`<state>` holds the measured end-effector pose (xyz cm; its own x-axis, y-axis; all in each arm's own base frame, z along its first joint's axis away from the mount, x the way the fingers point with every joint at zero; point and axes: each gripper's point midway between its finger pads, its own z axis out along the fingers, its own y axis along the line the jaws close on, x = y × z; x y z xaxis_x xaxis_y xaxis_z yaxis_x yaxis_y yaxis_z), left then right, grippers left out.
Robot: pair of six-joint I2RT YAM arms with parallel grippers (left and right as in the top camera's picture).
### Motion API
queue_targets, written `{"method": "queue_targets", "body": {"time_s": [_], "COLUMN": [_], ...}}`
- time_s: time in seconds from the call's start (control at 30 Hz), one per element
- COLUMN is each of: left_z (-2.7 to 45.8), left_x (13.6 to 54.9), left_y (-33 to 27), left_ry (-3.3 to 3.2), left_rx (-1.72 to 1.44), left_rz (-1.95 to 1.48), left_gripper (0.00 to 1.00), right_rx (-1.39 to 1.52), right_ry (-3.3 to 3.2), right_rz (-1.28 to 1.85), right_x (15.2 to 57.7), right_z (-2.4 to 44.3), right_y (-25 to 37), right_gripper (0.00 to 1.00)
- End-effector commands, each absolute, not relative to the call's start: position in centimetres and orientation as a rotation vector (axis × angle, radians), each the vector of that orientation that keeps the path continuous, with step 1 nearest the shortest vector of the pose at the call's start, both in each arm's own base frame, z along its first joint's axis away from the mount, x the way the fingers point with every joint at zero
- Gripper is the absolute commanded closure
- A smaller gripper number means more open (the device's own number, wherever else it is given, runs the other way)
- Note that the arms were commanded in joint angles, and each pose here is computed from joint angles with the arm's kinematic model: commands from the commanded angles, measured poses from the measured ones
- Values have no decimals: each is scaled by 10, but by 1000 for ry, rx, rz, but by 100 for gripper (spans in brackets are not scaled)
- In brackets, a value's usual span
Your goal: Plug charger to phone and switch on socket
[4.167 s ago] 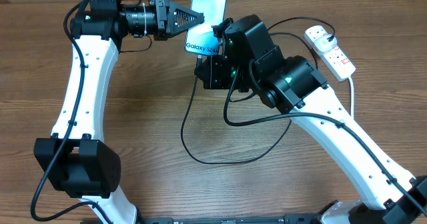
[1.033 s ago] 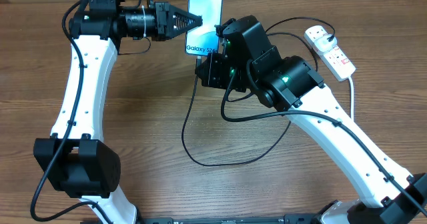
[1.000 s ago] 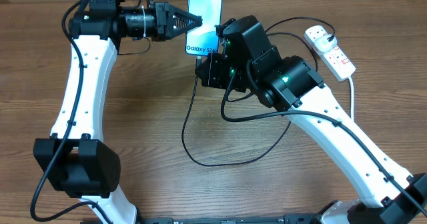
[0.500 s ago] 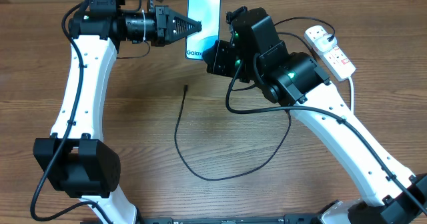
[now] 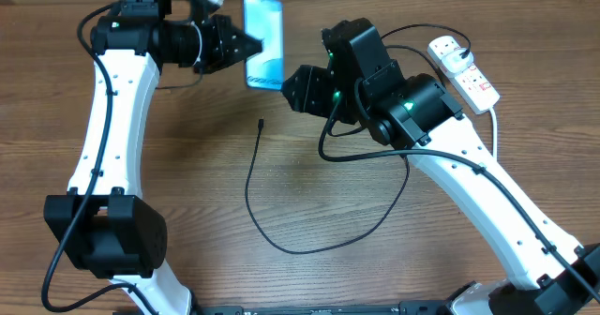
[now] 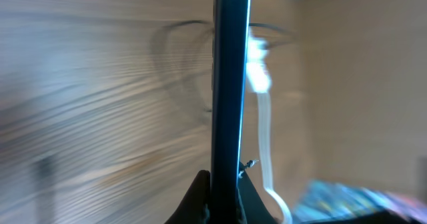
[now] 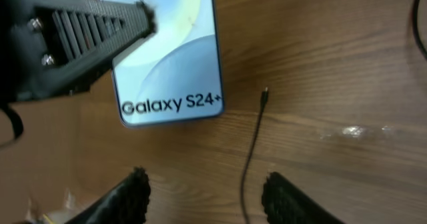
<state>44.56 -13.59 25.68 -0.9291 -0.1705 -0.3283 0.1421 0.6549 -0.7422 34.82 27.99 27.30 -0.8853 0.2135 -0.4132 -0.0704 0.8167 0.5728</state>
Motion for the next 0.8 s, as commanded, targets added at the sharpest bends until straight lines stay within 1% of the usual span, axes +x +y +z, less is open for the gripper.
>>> {"method": "queue_targets", "body": {"time_s": [0.0, 0.07, 0.17, 0.27, 0.37, 0.43, 0.53, 0.63, 0.73, 0.77], "left_z": [227, 213, 200, 192, 189, 188, 188, 187, 186, 185], "left_x": [457, 454, 448, 442, 436, 434, 432, 429, 425, 423], "left_y": [-87, -64, -37, -15, -4, -3, 1, 5, 6, 9], "left_ry": [2611, 2664, 2714, 2742, 2752, 2758, 2757, 2754, 2760, 2758], "left_rx": [-179, -244, -311, -378, -443, -460, -503, -557, -603, -632], "left_rz": [-729, -529, -309, -145, -66, -65, -36, -7, -2, 16], "left_gripper": [96, 96, 96, 96, 96, 96, 96, 96, 96, 96], "right_rx": [93, 92, 88, 77, 56, -11, -44, -55, 15, 41], "right_ry": [2518, 2528, 2544, 2581, 2658, 2707, 2778, 2839, 2862, 2865], "right_rz": [802, 797, 773, 740, 738, 770, 736, 682, 609, 578], "right_x": [351, 351, 352, 355, 354, 352, 354, 362, 379, 385], "right_z": [276, 272, 259, 236, 208, 197, 190, 192, 188, 181], "right_y": [277, 279, 283, 292, 304, 314, 319, 324, 329, 329], "right_gripper": [30, 26, 25, 18, 19, 19, 22, 23, 29, 30]}}
